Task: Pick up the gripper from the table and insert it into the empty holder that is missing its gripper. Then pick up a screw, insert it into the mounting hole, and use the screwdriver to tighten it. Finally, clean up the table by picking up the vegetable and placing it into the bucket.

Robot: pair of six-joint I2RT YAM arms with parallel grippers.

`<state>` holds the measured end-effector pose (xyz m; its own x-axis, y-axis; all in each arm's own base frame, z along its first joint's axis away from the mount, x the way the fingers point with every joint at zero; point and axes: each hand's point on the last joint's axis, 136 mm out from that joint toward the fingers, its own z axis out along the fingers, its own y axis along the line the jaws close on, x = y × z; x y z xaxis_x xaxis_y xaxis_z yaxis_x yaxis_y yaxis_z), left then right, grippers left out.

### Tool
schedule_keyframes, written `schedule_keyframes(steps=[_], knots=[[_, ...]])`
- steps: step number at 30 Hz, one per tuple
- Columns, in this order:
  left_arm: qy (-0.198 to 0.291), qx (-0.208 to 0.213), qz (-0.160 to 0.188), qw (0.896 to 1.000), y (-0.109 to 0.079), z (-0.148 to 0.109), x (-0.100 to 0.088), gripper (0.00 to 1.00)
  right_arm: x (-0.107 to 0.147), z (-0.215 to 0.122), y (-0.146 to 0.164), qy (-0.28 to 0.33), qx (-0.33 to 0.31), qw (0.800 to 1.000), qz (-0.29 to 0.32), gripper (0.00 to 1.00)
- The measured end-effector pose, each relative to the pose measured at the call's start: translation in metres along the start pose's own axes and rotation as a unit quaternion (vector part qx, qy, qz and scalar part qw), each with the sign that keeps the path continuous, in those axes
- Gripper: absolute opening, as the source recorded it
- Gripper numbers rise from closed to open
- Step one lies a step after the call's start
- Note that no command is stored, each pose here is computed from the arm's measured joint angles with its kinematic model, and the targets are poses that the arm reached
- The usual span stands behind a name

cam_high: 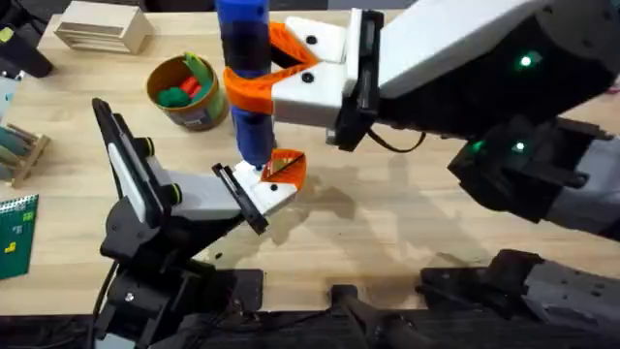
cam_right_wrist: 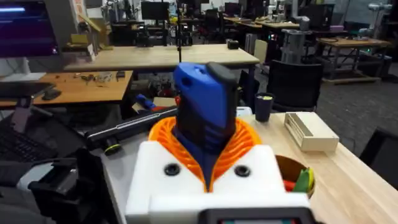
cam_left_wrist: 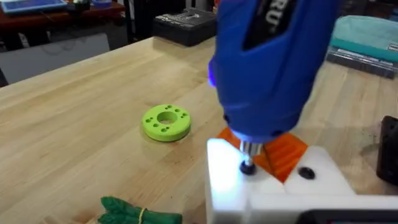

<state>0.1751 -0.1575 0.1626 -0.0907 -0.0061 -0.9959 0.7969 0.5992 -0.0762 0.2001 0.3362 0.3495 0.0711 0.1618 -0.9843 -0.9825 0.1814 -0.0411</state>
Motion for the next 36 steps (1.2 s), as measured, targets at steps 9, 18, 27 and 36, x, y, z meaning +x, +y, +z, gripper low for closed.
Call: schedule_keyframes(steps=[9,18,27,36], knots=[[0.000,0.000,0.000,1.000,0.000,0.000,0.000,0.013,0.001,0.000,0.000,0.001,0.000,1.000,-0.001,0.030],[0.000,0.000,0.000,1.000,0.000,0.000,0.000,0.013,-0.001,0.000,0.000,-0.001,-0.001,1.000,-0.003,0.030],[0.000,0.000,0.002,1.000,0.000,0.000,0.000,0.013,-0.024,0.008,0.008,-0.017,-0.035,0.999,0.016,0.030],[0.000,0.000,0.002,1.000,0.000,0.000,0.000,0.013,-0.041,0.005,0.004,-0.027,-0.043,0.999,-0.011,0.030]])
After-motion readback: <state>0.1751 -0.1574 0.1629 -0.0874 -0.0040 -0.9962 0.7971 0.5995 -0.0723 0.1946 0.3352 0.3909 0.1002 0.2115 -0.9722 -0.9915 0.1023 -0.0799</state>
